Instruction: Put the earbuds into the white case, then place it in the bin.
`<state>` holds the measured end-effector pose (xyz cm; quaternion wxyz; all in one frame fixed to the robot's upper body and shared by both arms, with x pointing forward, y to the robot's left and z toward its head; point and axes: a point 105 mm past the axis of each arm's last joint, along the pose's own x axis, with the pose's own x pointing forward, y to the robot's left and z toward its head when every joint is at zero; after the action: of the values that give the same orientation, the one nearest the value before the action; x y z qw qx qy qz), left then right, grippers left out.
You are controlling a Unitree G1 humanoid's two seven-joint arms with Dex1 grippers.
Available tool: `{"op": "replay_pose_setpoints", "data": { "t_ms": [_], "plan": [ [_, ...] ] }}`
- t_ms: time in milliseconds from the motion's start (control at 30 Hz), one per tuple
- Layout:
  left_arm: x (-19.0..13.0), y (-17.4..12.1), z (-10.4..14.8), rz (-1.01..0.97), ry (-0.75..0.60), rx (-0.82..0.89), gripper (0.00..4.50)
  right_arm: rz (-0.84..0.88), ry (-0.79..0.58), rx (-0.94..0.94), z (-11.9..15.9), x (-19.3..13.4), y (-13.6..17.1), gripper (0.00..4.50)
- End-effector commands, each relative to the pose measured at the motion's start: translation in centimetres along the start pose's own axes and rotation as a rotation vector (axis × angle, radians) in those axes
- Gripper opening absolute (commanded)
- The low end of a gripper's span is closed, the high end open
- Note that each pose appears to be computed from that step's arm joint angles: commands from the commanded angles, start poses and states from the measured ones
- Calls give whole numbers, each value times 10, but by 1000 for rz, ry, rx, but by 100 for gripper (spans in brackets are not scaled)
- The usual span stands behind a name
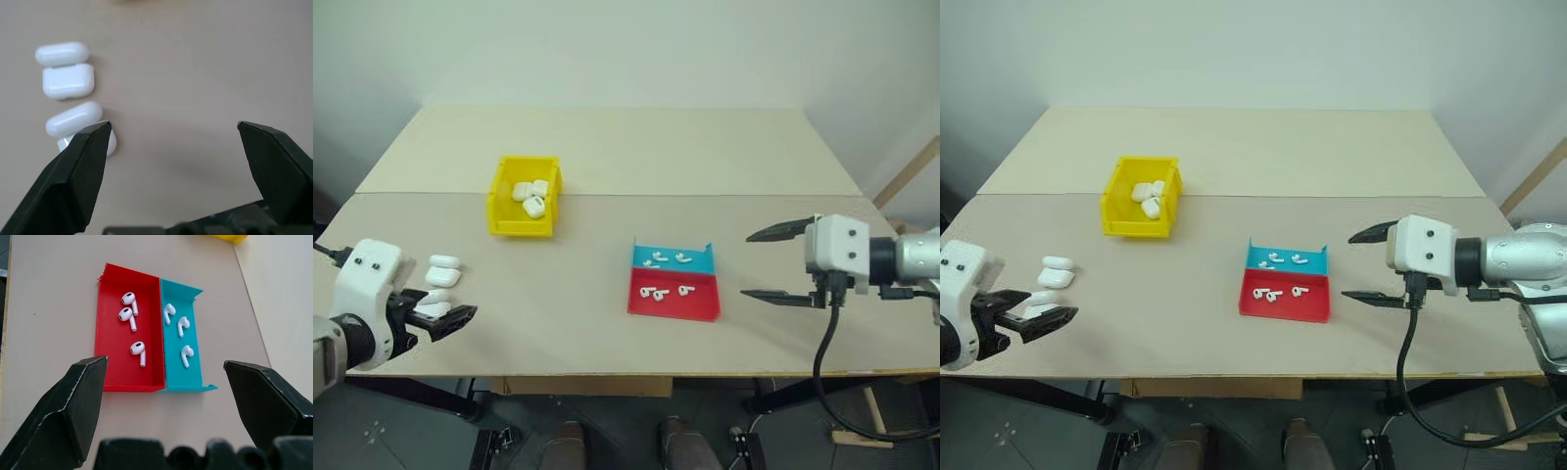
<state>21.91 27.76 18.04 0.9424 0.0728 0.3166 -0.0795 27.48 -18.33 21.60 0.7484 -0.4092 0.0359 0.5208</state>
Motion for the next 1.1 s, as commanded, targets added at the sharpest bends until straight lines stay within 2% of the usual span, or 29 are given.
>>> {"op": "replay_pose_setpoints", "data": {
  "t_ms": [33,233,400,767,1100],
  "plan": [
    [-2,9,1,39,59,-21,450,-19,11,-24,2,0,-4,442],
    [-9,33,-4,116,215,-80,450,-6,34,8,-1,5,3,442],
    [-2,42,-9,154,298,-130,450,-4,58,45,-6,7,11,442],
    [24,50,-7,237,344,-169,450,-15,86,88,-9,8,21,442],
    [42,53,-11,237,380,-195,450,-25,114,105,-14,9,21,442]
  ]
}}
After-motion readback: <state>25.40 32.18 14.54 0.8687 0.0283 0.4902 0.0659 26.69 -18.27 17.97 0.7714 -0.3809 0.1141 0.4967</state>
